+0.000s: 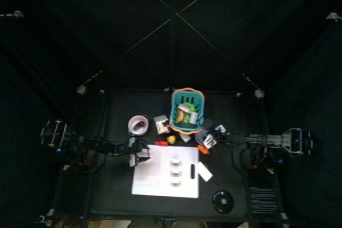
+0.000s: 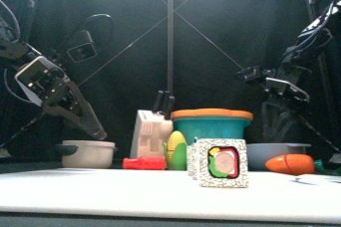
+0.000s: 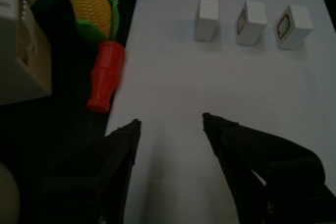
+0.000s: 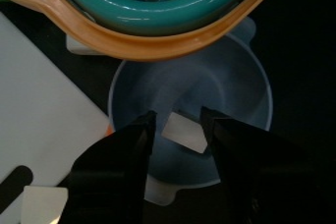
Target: Grab piece of sushi
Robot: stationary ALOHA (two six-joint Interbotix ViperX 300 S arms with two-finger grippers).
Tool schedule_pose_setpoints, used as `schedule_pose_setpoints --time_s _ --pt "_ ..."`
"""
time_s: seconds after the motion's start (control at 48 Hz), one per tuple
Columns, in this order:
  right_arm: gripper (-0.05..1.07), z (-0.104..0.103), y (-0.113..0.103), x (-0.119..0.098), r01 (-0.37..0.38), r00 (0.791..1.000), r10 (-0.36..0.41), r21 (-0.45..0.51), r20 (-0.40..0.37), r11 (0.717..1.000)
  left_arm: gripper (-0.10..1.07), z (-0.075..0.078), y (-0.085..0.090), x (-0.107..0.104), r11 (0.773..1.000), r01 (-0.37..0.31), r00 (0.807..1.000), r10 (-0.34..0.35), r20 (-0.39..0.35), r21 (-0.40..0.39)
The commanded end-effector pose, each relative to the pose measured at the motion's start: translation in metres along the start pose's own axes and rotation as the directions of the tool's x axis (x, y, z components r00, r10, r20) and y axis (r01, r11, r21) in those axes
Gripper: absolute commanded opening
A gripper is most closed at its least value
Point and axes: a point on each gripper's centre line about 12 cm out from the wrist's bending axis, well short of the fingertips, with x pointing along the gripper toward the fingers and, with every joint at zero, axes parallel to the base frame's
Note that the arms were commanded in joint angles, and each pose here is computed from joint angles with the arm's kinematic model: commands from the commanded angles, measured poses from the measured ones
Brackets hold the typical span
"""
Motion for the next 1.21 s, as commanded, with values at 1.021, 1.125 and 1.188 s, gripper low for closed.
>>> schedule_pose_setpoints --time_s 1.021,1.125,1.188 --pt "0.78 0.015 0.193 0.018 -0.172 0.983 0.182 -0.417 -0.015 0.893 0.90 0.010 -0.002 0.003 1.000 0.005 1.000 -0.005 0.029 0.002" --pt "0.78 0.015 0.196 0.022 -0.170 0.984 0.180 -0.421 -0.016 0.891 0.90 0.011 -0.002 0.003 1.000 0.005 1.000 -0.005 0.030 0.002" --pt "0.78 0.016 0.199 0.023 -0.171 0.983 0.181 -0.422 -0.016 0.890 0.90 0.010 -0.002 0.003 1.000 0.005 1.000 -0.005 0.029 0.002"
